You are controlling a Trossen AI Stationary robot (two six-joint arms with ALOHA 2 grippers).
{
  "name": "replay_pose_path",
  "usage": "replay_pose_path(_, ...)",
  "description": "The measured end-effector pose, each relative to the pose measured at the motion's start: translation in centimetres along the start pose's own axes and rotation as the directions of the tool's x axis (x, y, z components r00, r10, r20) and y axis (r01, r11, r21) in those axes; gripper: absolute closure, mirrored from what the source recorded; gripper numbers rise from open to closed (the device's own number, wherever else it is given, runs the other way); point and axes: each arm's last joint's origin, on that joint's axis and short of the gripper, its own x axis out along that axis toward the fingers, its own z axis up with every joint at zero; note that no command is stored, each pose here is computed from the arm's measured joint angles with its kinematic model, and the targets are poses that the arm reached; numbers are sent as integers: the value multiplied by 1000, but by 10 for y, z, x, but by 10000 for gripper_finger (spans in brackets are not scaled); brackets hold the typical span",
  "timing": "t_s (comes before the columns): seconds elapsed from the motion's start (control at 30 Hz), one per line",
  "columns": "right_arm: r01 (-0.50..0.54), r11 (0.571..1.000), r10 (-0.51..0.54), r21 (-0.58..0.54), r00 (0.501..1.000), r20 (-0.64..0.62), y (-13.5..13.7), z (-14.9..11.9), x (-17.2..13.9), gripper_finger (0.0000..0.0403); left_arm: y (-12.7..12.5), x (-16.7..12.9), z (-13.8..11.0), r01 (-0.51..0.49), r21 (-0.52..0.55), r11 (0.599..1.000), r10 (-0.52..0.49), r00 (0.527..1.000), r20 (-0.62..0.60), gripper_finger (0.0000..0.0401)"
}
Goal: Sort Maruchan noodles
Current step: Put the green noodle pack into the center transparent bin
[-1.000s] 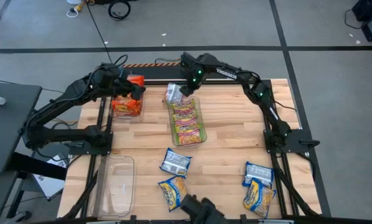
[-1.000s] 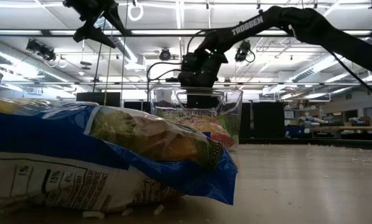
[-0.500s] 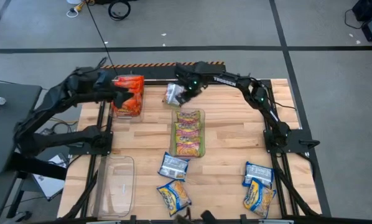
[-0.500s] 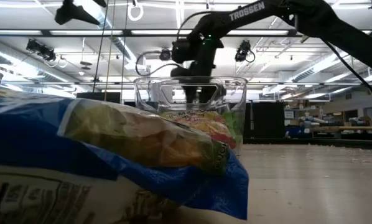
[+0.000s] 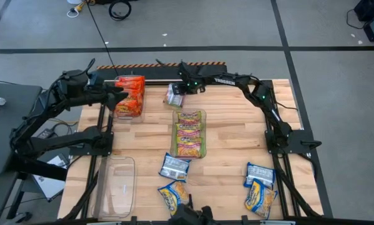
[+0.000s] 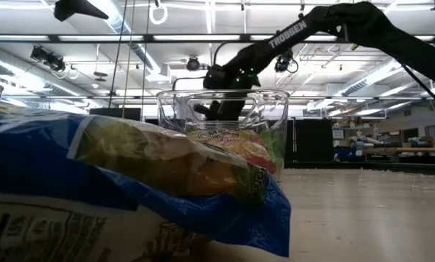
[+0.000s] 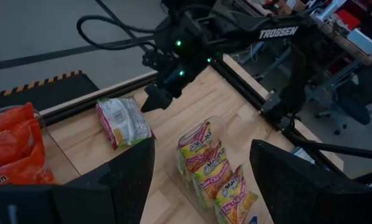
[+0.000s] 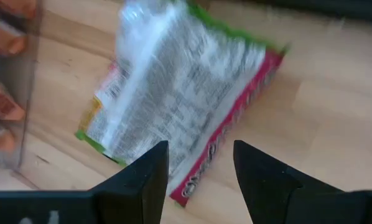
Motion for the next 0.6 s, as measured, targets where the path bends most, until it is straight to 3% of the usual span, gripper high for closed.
replay_pose_path(0.13,-73,993,77,97,997,-31,-8,-7,20,218,0,1,0,-1,23,1000,1,1000,-1,133)
replay_pose_path(0.3,-49,985,48,165,999,10,-10,-8,22,228,0,1,1,-3,42,999,3,1000,10,133)
replay_pose_path(0.43,-26,989,25,144,1000,14,-12,-7,21,265,-1,1,3,2,52,999,-4,999,32,133)
replay_pose_path(0.6,-4,999,4,40,1000,10,-24,1,21,316,-3,0,7,20,68,997,-26,997,77,133)
